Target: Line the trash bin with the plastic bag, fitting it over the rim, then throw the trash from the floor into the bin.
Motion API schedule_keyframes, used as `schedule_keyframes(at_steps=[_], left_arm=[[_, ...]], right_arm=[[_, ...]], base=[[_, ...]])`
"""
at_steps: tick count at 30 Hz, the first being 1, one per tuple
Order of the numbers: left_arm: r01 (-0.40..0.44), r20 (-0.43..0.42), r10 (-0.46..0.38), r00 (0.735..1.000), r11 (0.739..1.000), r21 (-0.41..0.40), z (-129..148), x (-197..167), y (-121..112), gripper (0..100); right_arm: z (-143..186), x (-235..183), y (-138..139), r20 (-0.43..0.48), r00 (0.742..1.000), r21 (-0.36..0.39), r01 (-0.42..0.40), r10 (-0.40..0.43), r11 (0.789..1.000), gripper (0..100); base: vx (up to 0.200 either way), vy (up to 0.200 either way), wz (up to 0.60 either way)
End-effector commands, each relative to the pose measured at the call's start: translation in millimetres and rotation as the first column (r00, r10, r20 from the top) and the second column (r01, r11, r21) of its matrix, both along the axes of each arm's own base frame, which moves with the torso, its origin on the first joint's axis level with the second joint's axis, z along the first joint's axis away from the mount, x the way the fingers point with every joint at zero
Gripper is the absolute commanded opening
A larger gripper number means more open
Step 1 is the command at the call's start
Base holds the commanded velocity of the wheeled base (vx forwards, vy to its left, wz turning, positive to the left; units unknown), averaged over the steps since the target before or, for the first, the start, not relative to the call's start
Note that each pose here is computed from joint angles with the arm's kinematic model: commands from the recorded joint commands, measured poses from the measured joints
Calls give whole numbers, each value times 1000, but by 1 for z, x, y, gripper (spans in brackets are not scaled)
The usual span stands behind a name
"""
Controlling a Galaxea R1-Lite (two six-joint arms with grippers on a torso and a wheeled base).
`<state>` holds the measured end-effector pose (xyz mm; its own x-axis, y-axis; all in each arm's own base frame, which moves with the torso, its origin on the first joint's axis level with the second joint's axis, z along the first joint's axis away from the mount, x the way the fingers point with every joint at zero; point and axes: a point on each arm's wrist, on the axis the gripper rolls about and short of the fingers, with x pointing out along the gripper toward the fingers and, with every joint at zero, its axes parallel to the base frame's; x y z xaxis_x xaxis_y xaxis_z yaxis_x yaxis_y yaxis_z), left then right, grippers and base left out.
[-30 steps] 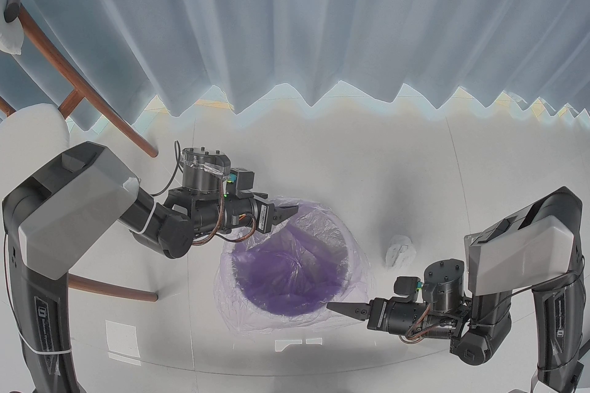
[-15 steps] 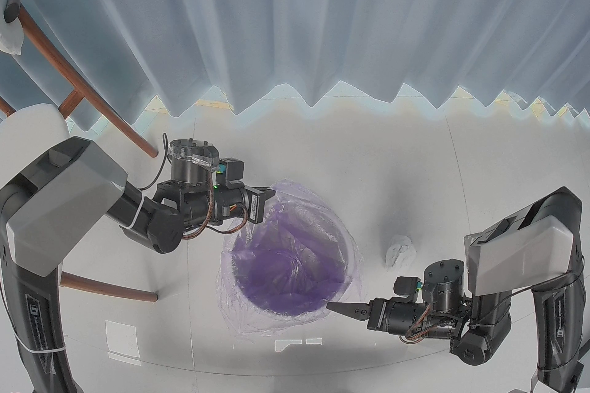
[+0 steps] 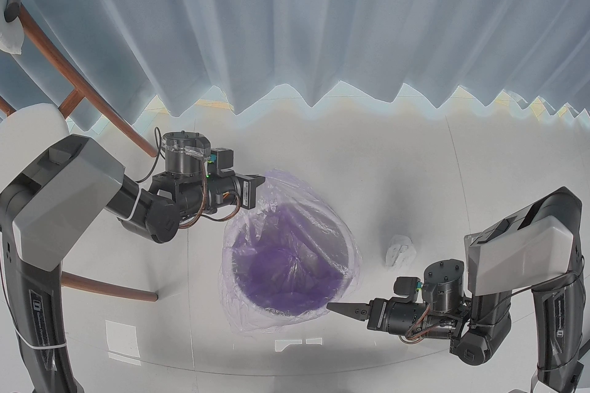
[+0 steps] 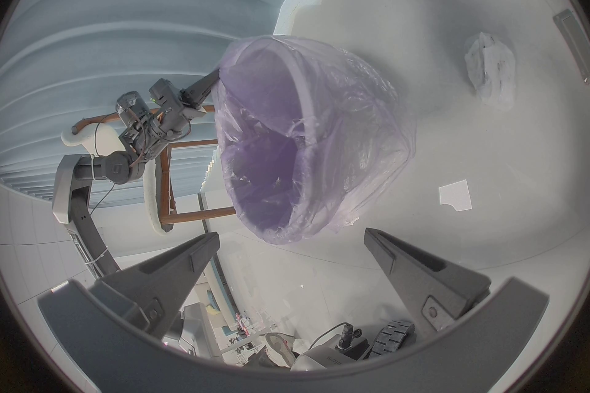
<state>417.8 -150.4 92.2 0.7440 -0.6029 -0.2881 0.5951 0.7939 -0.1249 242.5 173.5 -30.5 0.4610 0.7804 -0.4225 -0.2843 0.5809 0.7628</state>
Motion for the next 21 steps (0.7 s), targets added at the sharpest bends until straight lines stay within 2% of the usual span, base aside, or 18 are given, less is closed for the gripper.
schedule_keyframes(at_steps=[1,2,3,9,12,16,21], left_arm=[[-33,-8,33,999,998,-45,0,10,-6,0],[-35,-12,34,999,998,-55,1,10,-7,0],[-36,-13,35,999,998,-57,2,9,-7,100],[-10,8,11,1000,996,-85,7,3,-19,100],[-16,-4,15,1000,990,-143,14,-6,-24,100],[-42,-70,28,997,977,-209,19,-23,-21,100],[-111,-121,90,989,977,-181,5,-27,-11,100]], right_arm=[[1,1,1,14,1000,9,-1,1,1000,100],[1,1,1,14,1000,9,-1,1,1000,100],[1,1,1,14,1000,9,-1,1,1000,100],[1,1,1,14,1000,9,-1,1,1000,100],[1,1,1,14,1000,9,0,0,1000,100],[1,0,1,16,1000,8,-4,4,1000,100],[1,0,1,19,1000,5,-6,6,1000,100]], base=[[0,0,0],[0,0,0],[0,0,0],[0,0,0],[0,0,0],[0,0,0],[0,0,0]])
